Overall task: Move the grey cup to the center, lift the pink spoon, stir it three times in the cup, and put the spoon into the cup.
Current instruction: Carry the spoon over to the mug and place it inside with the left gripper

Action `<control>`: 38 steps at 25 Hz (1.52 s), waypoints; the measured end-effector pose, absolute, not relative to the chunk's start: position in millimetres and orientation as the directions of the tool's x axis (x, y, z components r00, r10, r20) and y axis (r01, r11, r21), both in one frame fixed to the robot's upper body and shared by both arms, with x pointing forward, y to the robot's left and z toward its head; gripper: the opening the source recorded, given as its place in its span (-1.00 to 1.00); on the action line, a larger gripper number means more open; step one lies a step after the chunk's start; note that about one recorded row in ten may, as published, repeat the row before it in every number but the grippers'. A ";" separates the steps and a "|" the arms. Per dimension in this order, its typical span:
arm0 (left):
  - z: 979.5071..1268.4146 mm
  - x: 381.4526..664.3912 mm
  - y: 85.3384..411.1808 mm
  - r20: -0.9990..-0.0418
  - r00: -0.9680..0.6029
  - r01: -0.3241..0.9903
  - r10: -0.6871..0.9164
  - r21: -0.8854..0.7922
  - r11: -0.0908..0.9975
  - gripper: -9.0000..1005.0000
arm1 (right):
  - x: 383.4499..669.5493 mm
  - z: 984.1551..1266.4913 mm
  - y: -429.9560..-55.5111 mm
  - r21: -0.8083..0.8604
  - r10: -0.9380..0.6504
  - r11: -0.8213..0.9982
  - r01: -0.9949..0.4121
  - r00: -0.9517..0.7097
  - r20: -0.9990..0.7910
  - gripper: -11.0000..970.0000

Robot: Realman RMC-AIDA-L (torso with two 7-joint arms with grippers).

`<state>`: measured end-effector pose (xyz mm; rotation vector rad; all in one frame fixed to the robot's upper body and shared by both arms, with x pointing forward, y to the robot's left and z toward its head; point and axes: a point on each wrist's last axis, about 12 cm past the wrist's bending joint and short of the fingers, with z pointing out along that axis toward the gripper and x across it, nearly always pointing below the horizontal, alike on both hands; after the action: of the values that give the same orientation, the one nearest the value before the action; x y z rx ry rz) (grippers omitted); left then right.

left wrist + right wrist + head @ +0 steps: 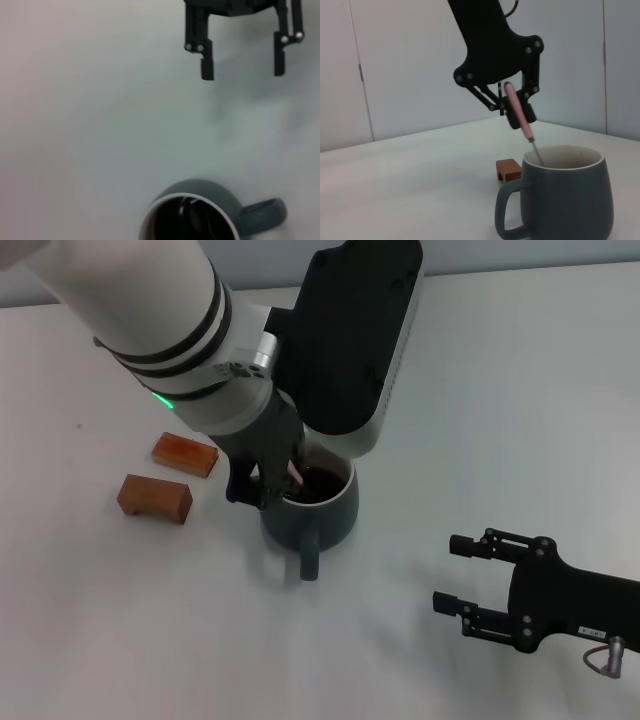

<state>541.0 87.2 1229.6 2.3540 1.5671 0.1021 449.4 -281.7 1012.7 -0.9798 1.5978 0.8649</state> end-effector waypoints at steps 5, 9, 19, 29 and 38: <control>1227.1 545.5 87.2 -0.115 0.385 0.887 0.916 0.318 -0.333 -0.72 | 449.0 1012.6 -281.7 0.061 -0.173 0.407 -0.911 -0.142 -0.975 0.44; 1225.7 549.6 90.0 -0.096 0.359 0.888 0.929 0.343 -0.307 -0.72 | 448.6 1012.4 -281.7 0.062 -0.173 0.406 -0.912 -0.143 -0.974 0.44; 1222.8 546.9 95.4 -0.060 0.324 0.906 0.944 0.308 -0.292 -0.72 | 448.1 1012.5 -282.0 0.063 -0.175 0.402 -0.914 -0.144 -0.974 0.44; 1221.9 543.2 93.2 -0.070 0.322 0.910 0.944 0.298 -0.289 -0.62 | 446.4 1012.6 -282.3 0.066 -0.171 0.397 -0.915 -0.145 -0.975 0.44; 1217.3 542.7 89.5 -0.082 0.297 0.912 0.951 0.320 -0.257 -0.53 | 444.5 1012.2 -282.8 0.070 -0.167 0.398 -0.915 -0.147 -0.975 0.44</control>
<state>542.7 89.5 1217.3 2.2645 1.6886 0.1827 444.5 -282.8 1012.2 -0.9828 1.5963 0.8827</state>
